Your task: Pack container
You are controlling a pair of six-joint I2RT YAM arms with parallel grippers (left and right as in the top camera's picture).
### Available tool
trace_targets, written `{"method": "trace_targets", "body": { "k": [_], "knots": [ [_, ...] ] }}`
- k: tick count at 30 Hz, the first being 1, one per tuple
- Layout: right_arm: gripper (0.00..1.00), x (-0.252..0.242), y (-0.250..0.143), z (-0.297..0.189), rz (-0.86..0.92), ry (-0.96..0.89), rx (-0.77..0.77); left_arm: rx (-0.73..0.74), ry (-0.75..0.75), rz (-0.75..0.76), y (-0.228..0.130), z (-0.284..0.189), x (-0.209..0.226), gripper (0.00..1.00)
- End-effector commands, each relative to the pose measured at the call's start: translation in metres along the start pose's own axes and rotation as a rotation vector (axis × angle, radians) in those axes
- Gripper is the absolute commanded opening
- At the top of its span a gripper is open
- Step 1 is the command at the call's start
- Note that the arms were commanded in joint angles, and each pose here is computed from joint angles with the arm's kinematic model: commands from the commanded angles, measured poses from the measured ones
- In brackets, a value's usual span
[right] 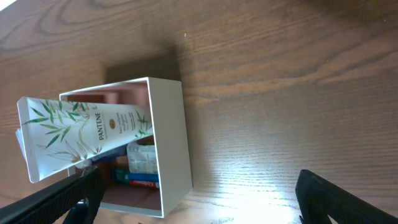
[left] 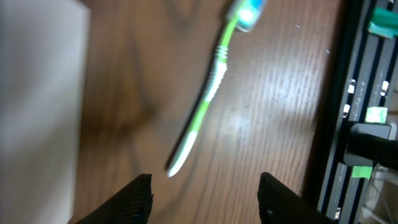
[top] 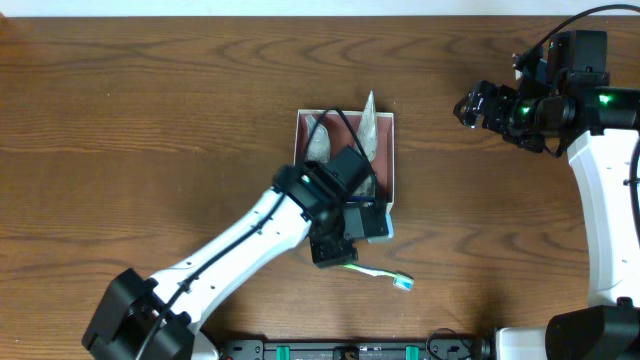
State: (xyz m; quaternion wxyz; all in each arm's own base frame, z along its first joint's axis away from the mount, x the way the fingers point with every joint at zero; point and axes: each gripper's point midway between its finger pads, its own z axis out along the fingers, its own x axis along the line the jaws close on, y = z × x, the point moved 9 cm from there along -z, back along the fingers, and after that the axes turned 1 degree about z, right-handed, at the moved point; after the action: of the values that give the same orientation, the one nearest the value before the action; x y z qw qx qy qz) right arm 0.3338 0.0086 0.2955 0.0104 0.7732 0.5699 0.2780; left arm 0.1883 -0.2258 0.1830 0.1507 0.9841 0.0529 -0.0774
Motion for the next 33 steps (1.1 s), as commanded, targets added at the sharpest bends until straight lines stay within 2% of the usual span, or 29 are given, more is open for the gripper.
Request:
{"method": "trace_targets", "body": {
  "k": [1,7,13,18,25,33],
  "knots": [
    [0.99,0.001,0.001,-0.003,0.014,0.011,-0.007,0.004,-0.046,0.075,0.003,0.019,-0.011,0.57],
    [0.99,0.001,0.002,-0.003,0.014,0.011,-0.007,0.006,0.004,0.146,0.007,0.057,-0.011,0.58],
    [0.99,0.001,0.002,-0.003,0.014,0.011,-0.007,0.109,0.055,0.161,0.001,0.092,-0.003,0.57],
    [0.99,0.001,0.001,-0.003,0.014,0.011,-0.007,0.122,0.061,0.166,0.002,0.097,-0.003,0.56],
    [0.99,0.001,0.002,-0.003,0.014,0.011,-0.007,0.110,0.088,0.172,0.005,0.102,0.002,0.41],
    [0.99,0.001,0.002,-0.003,0.014,0.011,-0.007,0.139,0.072,0.212,0.008,0.106,-0.011,0.41]
  ]
}}
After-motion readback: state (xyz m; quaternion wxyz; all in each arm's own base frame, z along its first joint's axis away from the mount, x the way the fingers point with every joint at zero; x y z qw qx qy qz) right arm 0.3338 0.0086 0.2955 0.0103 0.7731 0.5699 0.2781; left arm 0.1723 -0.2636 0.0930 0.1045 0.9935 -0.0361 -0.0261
